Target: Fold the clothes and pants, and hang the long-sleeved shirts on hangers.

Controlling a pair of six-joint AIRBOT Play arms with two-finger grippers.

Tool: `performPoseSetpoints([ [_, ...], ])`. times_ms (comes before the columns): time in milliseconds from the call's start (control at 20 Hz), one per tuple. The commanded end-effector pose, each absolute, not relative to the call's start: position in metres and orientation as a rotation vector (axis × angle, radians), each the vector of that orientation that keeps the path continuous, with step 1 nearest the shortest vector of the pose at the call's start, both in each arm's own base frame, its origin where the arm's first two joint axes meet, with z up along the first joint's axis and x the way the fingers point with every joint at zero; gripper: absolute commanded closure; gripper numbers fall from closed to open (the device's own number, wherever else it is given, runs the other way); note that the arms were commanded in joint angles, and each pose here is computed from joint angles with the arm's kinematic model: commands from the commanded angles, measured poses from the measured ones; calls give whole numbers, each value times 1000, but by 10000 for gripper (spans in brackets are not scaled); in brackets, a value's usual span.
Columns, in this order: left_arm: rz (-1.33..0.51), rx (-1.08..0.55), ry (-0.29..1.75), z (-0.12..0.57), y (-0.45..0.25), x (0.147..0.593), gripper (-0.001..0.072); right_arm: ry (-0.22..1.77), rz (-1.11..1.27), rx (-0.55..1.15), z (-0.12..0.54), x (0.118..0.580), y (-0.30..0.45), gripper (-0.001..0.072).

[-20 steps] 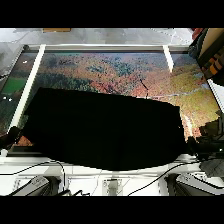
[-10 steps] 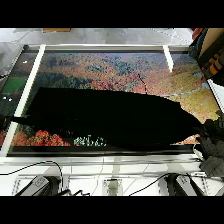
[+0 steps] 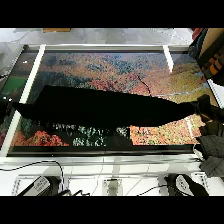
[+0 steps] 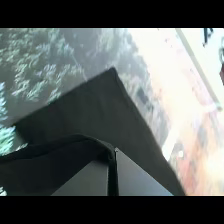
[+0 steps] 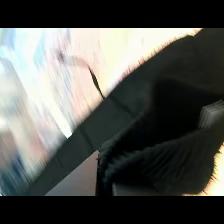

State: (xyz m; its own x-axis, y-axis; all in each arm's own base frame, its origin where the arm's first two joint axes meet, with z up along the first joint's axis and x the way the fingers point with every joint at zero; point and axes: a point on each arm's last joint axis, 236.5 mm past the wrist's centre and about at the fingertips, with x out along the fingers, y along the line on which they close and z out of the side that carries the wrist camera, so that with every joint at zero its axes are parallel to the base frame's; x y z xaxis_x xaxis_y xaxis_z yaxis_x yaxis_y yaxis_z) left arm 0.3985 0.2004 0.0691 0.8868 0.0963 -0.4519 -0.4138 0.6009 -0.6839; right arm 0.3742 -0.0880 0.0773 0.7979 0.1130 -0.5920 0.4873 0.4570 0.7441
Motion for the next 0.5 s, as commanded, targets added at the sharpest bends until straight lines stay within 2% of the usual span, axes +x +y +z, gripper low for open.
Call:
performPoseSetpoints([
  [0,351,-948,362,65,202,447,703,510,-423,1344,44,421,-103,694],
  [200,309,-1106,430,32,181,507,703,529,-530,1566,-11,442,-99,693],
  [450,277,-1111,474,9,160,541,703,508,-517,1552,-17,472,-92,694],
])
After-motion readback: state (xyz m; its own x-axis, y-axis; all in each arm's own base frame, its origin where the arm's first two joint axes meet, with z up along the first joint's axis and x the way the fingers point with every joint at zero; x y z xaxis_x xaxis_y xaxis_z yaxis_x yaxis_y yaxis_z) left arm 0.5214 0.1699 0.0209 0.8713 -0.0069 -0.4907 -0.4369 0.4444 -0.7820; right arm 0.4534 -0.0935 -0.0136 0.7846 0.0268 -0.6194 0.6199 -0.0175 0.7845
